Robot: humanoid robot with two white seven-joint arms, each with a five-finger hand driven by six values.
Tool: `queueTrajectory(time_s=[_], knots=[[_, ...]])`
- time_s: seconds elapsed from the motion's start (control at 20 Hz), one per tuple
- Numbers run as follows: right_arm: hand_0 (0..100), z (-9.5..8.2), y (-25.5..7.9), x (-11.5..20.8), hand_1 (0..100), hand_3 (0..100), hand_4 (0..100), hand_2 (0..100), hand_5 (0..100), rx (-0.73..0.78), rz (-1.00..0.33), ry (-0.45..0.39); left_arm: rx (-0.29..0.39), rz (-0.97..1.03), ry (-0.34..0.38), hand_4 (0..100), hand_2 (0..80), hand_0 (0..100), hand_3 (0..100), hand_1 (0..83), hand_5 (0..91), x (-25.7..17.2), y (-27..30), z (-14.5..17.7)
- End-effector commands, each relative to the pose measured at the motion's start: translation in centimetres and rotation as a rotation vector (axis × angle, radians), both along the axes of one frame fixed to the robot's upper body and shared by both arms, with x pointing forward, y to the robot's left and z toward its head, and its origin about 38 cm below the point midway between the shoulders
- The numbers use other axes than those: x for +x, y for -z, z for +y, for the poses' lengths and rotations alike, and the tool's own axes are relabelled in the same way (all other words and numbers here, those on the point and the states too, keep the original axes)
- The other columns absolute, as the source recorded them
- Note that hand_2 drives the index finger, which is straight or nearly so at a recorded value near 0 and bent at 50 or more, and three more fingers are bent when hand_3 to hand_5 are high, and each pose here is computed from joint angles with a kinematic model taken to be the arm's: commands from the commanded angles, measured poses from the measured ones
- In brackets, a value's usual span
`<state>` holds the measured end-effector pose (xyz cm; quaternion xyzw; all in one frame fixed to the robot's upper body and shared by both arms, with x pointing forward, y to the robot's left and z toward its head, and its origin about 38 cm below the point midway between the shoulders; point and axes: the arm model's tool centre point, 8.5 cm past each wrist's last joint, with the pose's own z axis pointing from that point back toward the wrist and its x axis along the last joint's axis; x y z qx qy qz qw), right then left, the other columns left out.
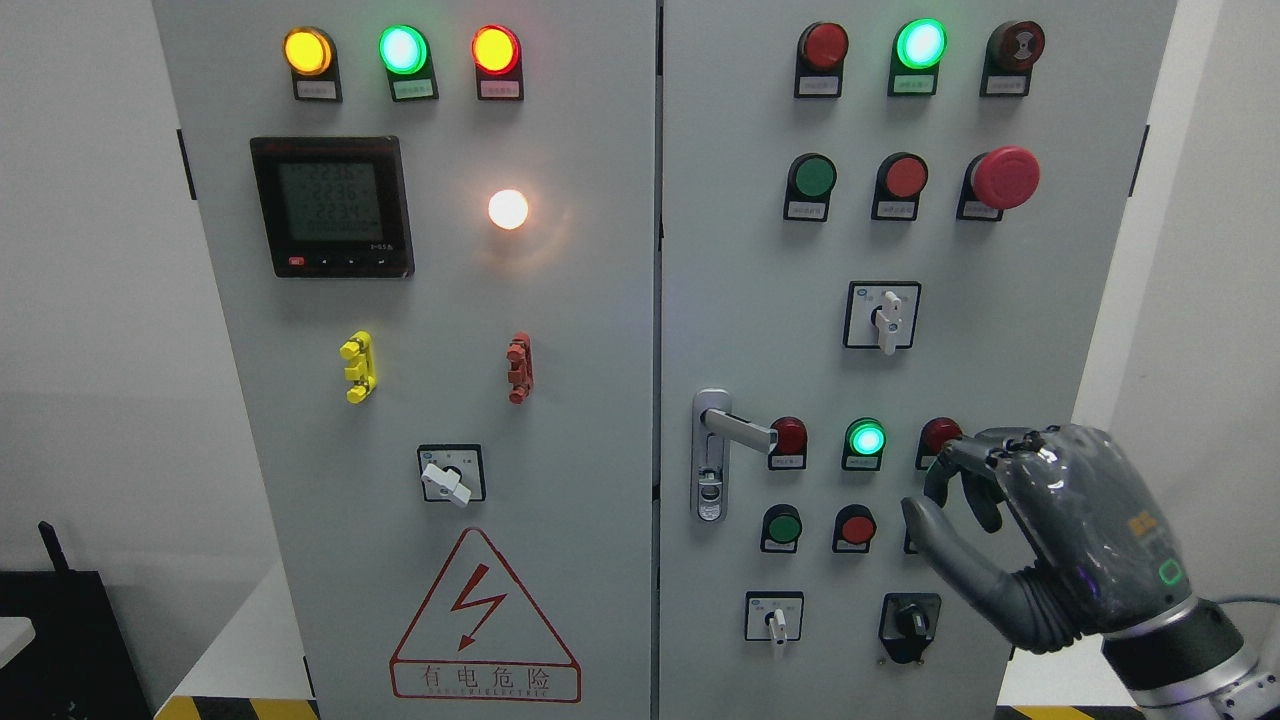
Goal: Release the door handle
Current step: 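Raise the open right hand back up toward the cabinet door, then move the right hand toward the silver handle beside the green light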
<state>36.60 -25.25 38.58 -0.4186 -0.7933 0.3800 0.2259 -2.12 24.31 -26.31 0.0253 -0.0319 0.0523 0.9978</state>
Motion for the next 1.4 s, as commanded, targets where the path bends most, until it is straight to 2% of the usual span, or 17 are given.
queueTrajectory(time_s=[0.0,0.35,0.65,0.8,1.15,1.35], knots=[[54,2.3,0.1,0.6,10,100,99,65,99,-0.017,0.026,-0.018,-0.002,-0.030,0.001,0,0.0,12,0,38.9,0.0,1.1,0.1,-0.1],[50,3.1,-0.1,0.1,15,100,96,62,99,0.066,-0.072,-0.035,-0.002,-0.030,0.001,0,0.0,12,0,38.9,0.0,1.1,0.1,-0.1],[49,3.5,0.6,0.1,14,100,96,61,99,0.096,-0.060,-0.051,-0.002,-0.030,0.002,0,0.0,12,0,38.9,0.0,1.1,0.1,-0.1],[49,3.6,1.3,0.3,13,100,96,61,99,0.126,-0.003,-0.073,-0.002,-0.030,0.001,0,0.0,12,0,38.9,0.0,1.1,0.1,-0.1],[51,2.2,1.0,0.6,12,100,96,65,99,0.120,0.031,-0.039,-0.002,-0.030,0.001,0,0.0,12,0,38.9,0.0,1.1,0.1,-0.1],[51,0.4,0.9,0.7,13,100,97,65,99,0.083,0.071,0.004,-0.002,-0.030,0.002,0,0.0,12,0,38.9,0.0,1.1,0.1,-0.1]])
